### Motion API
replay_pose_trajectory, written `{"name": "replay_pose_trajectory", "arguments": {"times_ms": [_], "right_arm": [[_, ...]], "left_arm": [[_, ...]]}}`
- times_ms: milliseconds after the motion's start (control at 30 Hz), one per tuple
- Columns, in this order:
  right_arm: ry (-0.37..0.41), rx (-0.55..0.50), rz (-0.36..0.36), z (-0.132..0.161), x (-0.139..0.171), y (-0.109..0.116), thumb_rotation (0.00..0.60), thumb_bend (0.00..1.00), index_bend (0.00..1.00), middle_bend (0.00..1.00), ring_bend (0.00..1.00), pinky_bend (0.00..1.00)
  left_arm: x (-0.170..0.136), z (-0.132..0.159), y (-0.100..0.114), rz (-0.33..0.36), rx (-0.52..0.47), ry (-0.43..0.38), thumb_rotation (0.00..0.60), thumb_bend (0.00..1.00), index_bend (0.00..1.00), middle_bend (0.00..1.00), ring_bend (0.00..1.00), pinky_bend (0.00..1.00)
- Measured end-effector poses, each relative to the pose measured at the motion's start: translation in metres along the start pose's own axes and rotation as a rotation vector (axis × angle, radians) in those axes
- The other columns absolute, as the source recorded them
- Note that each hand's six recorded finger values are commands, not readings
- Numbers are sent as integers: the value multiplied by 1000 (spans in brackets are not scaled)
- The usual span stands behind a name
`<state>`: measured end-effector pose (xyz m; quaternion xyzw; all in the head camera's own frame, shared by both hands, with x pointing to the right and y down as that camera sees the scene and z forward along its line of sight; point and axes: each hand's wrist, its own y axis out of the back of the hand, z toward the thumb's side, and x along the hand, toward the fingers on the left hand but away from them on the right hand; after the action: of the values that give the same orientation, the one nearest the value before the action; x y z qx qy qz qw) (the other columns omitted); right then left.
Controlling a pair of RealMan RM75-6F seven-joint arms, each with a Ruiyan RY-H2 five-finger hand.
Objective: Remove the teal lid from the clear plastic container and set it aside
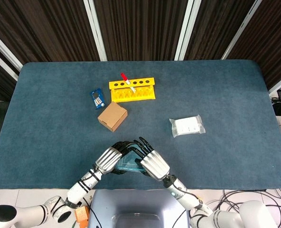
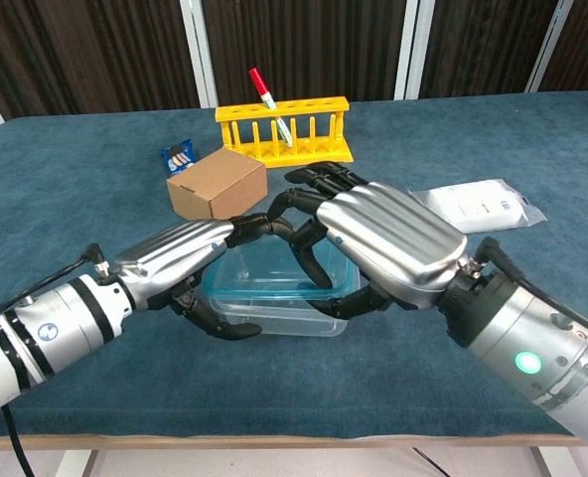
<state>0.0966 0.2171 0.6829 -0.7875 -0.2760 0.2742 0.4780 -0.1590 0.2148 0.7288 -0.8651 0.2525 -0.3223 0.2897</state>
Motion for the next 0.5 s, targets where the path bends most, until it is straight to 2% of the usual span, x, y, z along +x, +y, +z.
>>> {"name": "replay_pose_trajectory", "arguments": {"times_ms": [100, 267, 500], "right_arm": [[7, 11, -9, -1, 1, 3, 600, 477, 812, 232, 54, 0], [22, 16, -34, 0, 4, 12, 600, 477, 812, 232, 53, 0], [20, 15, -41, -5, 9, 19, 600, 477, 812, 232, 54, 0]], "left_arm": [[-1, 0, 5, 20, -12, -9, 600, 311, 65, 103, 14, 126], [-3, -4, 13, 41, -21, 6, 600, 309, 1, 10, 0, 80], [-6, -13, 26, 57, -56, 36, 600, 306, 0, 0, 0, 57]]}}
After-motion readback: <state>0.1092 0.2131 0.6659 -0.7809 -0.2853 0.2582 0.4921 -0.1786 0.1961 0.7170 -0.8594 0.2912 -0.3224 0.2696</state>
